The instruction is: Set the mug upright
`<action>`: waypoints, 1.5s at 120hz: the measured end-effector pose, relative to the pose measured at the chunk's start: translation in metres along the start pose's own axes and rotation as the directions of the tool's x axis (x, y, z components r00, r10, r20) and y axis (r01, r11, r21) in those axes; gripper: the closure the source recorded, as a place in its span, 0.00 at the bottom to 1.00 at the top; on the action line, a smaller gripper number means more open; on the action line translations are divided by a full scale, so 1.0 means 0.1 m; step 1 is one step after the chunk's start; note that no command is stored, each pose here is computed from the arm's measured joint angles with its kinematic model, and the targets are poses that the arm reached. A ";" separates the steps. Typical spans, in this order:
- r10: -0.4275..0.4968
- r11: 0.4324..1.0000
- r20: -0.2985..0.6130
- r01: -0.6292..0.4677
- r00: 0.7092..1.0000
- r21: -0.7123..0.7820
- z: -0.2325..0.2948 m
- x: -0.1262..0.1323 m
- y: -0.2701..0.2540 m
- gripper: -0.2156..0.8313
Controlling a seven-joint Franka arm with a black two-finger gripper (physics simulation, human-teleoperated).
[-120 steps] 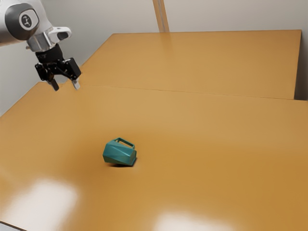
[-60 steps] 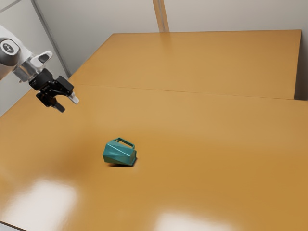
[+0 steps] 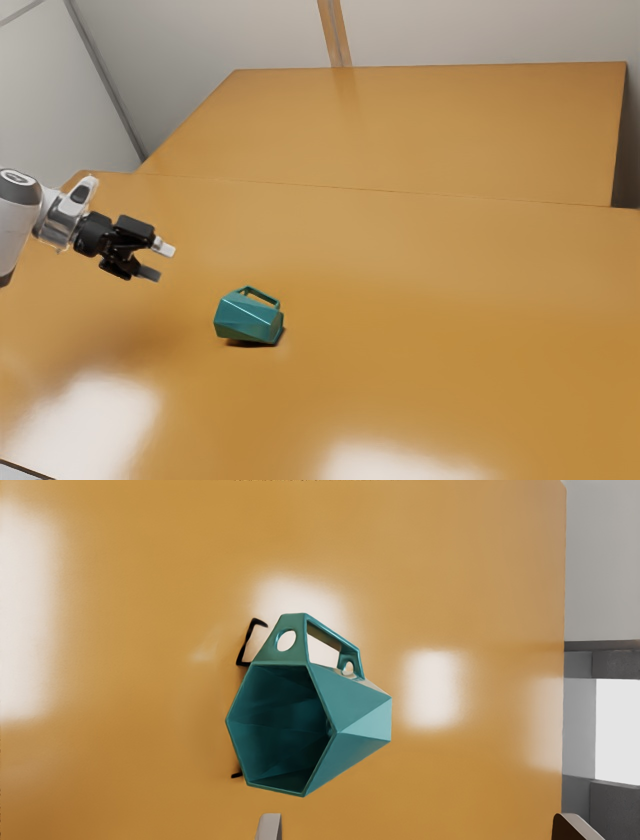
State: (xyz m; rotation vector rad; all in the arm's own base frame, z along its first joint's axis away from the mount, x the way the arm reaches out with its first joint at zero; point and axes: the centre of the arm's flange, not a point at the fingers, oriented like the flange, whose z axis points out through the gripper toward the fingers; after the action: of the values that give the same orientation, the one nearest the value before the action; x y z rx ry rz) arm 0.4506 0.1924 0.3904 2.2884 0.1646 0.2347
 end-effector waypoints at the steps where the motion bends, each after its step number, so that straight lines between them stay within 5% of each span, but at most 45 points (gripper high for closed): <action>1: -0.001 1.000 -0.002 0.001 1.000 -0.004 0.01 -0.01 -0.02 0.22; 71: 0.073 0.989 -0.010 -0.073 0.997 -0.127 0.52 -0.14 -0.69 0.22; 180: 0.247 0.959 0.071 -0.233 0.967 -0.163 1.00 -0.17 -0.39 0.22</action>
State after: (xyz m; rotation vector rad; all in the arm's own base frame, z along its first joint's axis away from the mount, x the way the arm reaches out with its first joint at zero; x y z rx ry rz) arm 0.4548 0.1428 0.2935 2.1575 -0.1744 0.2583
